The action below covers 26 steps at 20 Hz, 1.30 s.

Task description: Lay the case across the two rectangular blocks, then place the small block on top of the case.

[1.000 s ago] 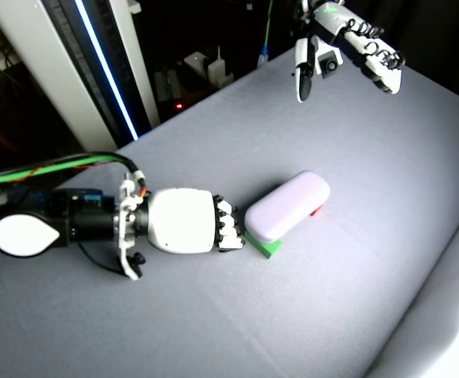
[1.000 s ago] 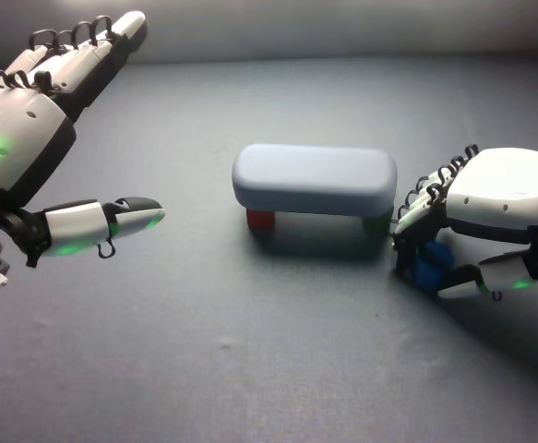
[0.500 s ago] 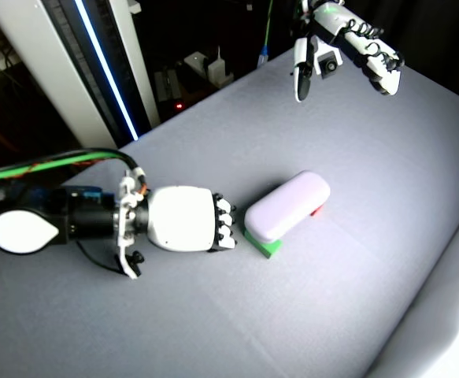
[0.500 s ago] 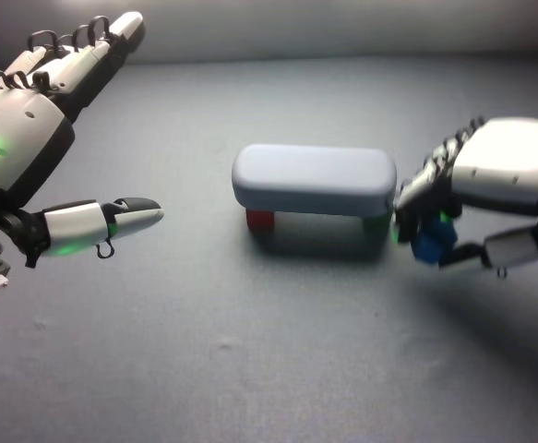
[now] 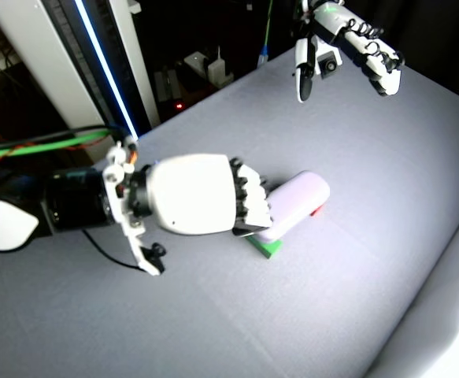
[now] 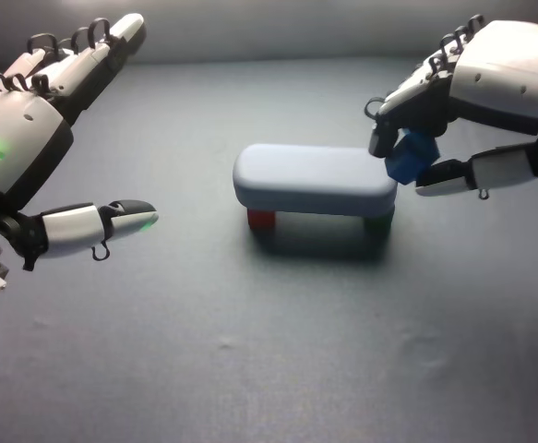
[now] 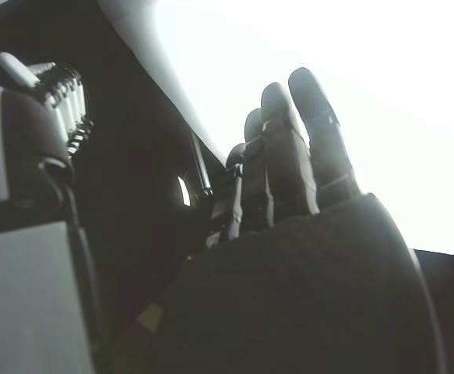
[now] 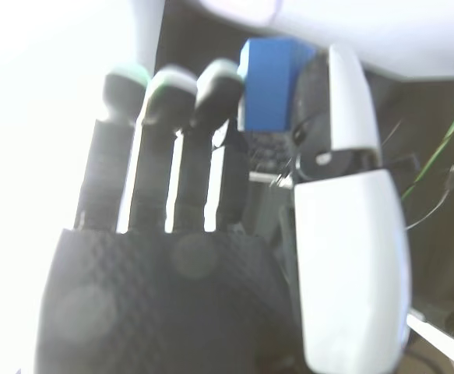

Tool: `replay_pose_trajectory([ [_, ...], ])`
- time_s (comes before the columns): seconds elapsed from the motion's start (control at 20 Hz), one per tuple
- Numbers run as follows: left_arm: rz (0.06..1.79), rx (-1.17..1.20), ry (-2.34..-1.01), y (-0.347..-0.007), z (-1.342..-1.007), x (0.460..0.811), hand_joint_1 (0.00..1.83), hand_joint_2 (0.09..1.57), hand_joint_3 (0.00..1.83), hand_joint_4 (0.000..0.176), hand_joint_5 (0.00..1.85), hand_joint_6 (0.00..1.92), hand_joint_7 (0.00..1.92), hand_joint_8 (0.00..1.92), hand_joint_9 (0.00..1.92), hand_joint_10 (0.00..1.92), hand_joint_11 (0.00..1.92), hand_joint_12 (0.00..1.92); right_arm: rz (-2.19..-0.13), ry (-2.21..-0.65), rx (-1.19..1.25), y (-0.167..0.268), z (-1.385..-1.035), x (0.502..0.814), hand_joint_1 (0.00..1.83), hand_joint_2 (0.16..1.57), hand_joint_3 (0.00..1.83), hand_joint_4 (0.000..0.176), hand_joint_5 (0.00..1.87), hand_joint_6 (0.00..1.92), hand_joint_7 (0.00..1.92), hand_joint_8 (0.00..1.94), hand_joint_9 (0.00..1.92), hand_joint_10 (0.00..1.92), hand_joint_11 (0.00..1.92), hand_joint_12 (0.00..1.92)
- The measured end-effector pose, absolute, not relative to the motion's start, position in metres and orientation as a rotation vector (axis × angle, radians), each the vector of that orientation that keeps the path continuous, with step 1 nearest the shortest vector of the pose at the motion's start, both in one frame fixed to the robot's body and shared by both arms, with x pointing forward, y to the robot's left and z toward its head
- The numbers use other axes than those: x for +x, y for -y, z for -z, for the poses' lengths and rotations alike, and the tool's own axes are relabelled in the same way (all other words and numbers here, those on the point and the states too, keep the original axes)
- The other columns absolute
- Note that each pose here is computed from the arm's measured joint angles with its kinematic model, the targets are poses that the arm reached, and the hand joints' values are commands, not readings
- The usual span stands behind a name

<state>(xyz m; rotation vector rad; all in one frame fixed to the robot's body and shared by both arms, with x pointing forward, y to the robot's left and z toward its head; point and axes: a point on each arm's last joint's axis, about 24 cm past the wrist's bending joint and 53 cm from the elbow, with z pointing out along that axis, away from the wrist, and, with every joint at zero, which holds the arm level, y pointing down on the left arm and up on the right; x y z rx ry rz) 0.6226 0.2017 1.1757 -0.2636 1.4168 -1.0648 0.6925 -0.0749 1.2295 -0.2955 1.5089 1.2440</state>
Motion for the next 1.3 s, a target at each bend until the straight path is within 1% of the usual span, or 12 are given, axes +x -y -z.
replay_pose_trajectory([
  [0.1, 1.065, -0.265, -1.417, -0.201, -1.175, 0.623, 1.03, 0.96, 0.0, 0.035, 0.0, 0.0, 0.19, 0.0, 0.28, 0.01, 0.0, 0.77, -1.223, -1.511, -0.278, 0.073, -1.232, 0.704, 1.41, 1.03, 0.0, 0.0, 0.94, 0.95, 1.31, 0.34, 1.2, 0.9, 1.0, 1.17],
  [0.15, 1.07, -0.263, -1.42, -0.199, -1.174, 0.622, 1.02, 0.96, 0.0, 0.041, 0.0, 0.0, 0.18, 0.0, 0.27, 0.0, 0.0, 0.72, -1.223, -1.502, -0.273, 0.069, -1.235, 0.709, 1.39, 1.02, 0.0, 0.0, 0.96, 0.99, 1.36, 0.23, 1.24, 0.76, 1.01, 1.05],
  [0.35, 1.071, -0.258, -1.425, -0.199, -1.172, 0.623, 1.05, 0.96, 0.0, 0.03, 0.01, 0.0, 0.21, 0.01, 0.28, 0.0, 0.0, 0.75, -1.203, -1.52, -0.273, 0.055, -1.231, 0.72, 1.41, 1.01, 0.0, 0.0, 0.98, 0.95, 1.37, 0.24, 1.25, 0.7, 0.89, 1.05],
  [0.4, 1.069, -0.258, -1.424, -0.199, -1.172, 0.624, 1.04, 0.96, 0.0, 0.03, 0.02, 0.0, 0.21, 0.01, 0.28, 0.0, 0.0, 0.75, -1.194, -1.527, -0.279, 0.053, -1.228, 0.721, 1.4, 1.02, 0.0, 0.0, 0.98, 0.96, 1.31, 0.38, 1.21, 0.75, 0.87, 1.03],
  [0.45, 1.068, -0.263, -1.422, -0.2, -1.173, 0.624, 1.03, 0.96, 0.0, 0.027, 0.02, 0.0, 0.22, 0.0, 0.29, 0.01, 0.0, 0.78, -1.179, -1.54, -0.283, 0.052, -1.225, 0.724, 1.41, 1.02, 0.0, 0.0, 0.98, 0.93, 1.29, 0.39, 1.27, 0.72, 1.05, 1.02],
  [0.5, 1.068, -0.264, -1.423, -0.2, -1.172, 0.624, 1.03, 0.96, 0.0, 0.027, 0.02, 0.0, 0.22, 0.0, 0.29, 0.01, 0.0, 0.78, -1.17, -1.547, -0.284, 0.051, -1.223, 0.726, 1.41, 1.02, 0.0, 0.0, 0.98, 0.93, 1.29, 0.39, 1.27, 0.72, 1.05, 1.02],
  [0.6, 1.073, -0.254, -1.424, -0.198, -1.172, 0.623, 1.06, 0.96, 0.0, 0.027, 0.02, 0.0, 0.22, 0.0, 0.3, 0.01, 0.0, 0.78, -1.137, -1.563, -0.281, 0.049, -1.221, 0.734, 1.4, 1.05, 0.0, 0.0, 0.94, 1.04, 1.18, 0.53, 1.14, 0.89, 0.92, 1.08],
  [0.7, 1.077, -0.257, -1.425, -0.197, -1.172, 0.623, 1.06, 0.97, 0.0, 0.025, 0.01, 0.0, 0.21, 0.0, 0.29, 0.0, 0.0, 0.78, -1.119, -1.565, -0.283, 0.047, -1.223, 0.739, 1.39, 1.06, 0.0, 0.0, 0.94, 1.07, 1.18, 0.5, 1.13, 0.9, 0.88, 1.08],
  [0.9, 1.081, -0.263, -1.427, -0.197, -1.17, 0.624, 1.11, 0.96, 0.0, 0.018, 0.02, 0.0, 0.19, 0.0, 0.29, 0.0, 0.0, 0.78, -1.107, -1.57, -0.303, 0.039, -1.222, 0.74, 1.4, 1.05, 0.0, 0.0, 0.94, 1.01, 1.16, 0.52, 1.16, 0.91, 0.99, 1.09],
  [1.0, 1.085, -0.262, -1.428, -0.196, -1.17, 0.624, 1.09, 0.96, 0.0, 0.024, 0.02, 0.0, 0.18, 0.0, 0.29, 0.0, 0.0, 0.77, -1.091, -1.586, -0.305, 0.038, -1.217, 0.742, 1.4, 1.04, 0.0, 0.0, 0.93, 0.98, 1.22, 0.41, 1.17, 0.92, 1.12, 1.14],
  [1.15, 1.088, -0.263, -1.429, -0.195, -1.17, 0.624, 1.1, 0.97, 0.0, 0.024, 0.02, 0.0, 0.18, 0.0, 0.29, 0.0, 0.0, 0.79, -1.079, -1.592, -0.3, 0.04, -1.216, 0.745, 1.4, 1.05, 0.0, 0.0, 0.95, 0.99, 1.17, 0.55, 1.15, 0.92, 0.98, 1.13],
  [1.3, 1.089, -0.265, -1.426, -0.195, -1.17, 0.624, 1.07, 0.96, 0.0, 0.026, 0.02, 0.0, 0.18, 0.0, 0.3, 0.0, 0.0, 0.83, -1.077, -1.593, -0.314, 0.036, -1.215, 0.744, 1.4, 1.03, 0.0, 0.0, 0.96, 0.97, 1.22, 0.48, 1.24, 0.78, 1.06, 1.08],
])
